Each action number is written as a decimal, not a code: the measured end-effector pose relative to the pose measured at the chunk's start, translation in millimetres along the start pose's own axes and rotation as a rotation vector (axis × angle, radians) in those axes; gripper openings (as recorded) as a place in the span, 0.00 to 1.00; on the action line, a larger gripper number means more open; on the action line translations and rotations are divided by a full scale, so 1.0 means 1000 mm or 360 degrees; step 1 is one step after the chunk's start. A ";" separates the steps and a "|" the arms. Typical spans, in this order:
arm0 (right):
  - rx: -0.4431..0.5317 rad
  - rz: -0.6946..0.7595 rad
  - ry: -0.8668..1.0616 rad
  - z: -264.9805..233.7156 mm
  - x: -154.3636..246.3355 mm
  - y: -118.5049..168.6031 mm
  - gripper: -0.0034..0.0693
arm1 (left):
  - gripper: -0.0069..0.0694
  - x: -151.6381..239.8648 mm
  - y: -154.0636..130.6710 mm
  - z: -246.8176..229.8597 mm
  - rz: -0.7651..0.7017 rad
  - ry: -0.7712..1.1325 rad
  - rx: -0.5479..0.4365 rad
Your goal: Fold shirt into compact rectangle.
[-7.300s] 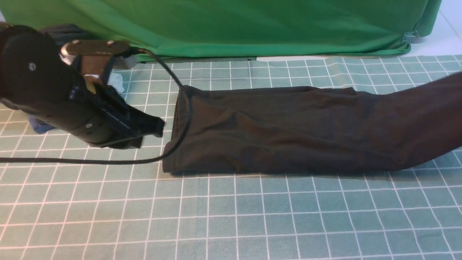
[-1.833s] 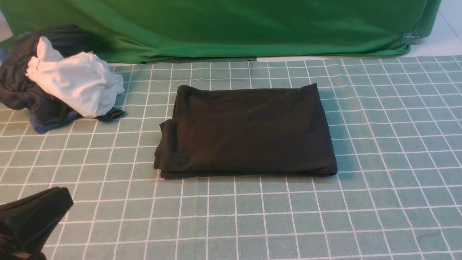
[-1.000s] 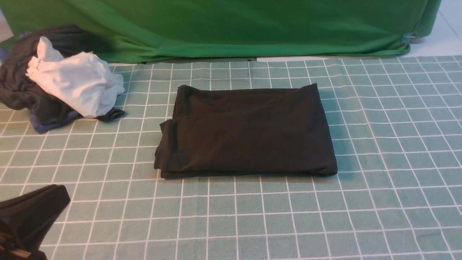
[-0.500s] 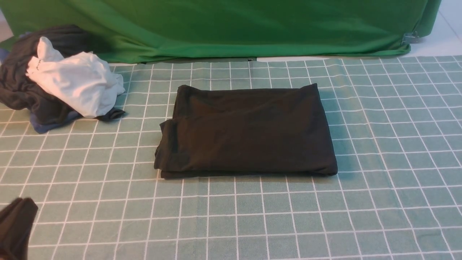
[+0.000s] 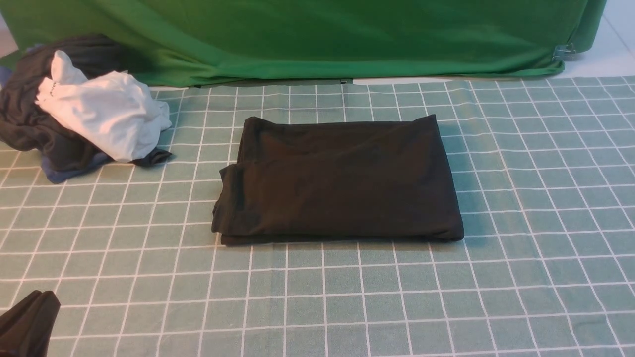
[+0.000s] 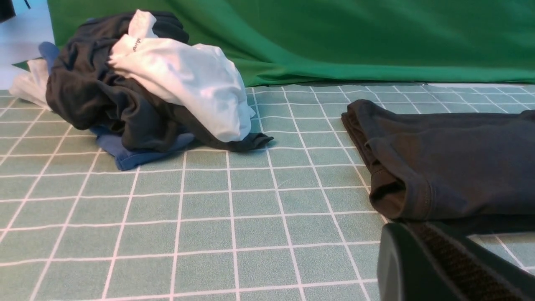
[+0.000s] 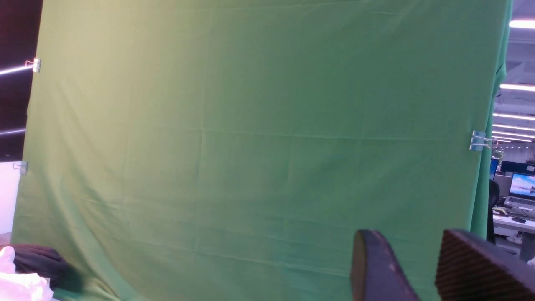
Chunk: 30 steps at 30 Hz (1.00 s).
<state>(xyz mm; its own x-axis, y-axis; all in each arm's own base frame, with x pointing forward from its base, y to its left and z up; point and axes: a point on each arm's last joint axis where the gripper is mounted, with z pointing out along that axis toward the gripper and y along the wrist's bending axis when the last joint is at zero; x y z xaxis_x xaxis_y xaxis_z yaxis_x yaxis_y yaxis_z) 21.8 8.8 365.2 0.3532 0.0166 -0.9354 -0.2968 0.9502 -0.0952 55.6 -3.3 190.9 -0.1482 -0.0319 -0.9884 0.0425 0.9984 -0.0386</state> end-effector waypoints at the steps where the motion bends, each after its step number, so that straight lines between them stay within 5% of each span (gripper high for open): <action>1: 0.0000 0.0000 0.0000 0.000 0.000 0.000 0.37 | 0.10 0.000 0.000 0.000 0.0000 0.0003 0.0000; 30: 0.0000 -0.0076 0.0000 0.000 0.000 0.000 0.37 | 0.10 0.000 0.000 0.000 0.0000 0.0004 0.0000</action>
<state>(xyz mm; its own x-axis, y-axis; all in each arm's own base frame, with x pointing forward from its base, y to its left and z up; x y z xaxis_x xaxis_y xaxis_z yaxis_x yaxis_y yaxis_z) 21.8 8.8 365.2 0.3669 -0.0287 -0.9298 -0.2797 0.9499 -0.1396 55.6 -3.3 190.6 -0.1508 -0.0318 -0.9881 0.0426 0.9983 -0.0386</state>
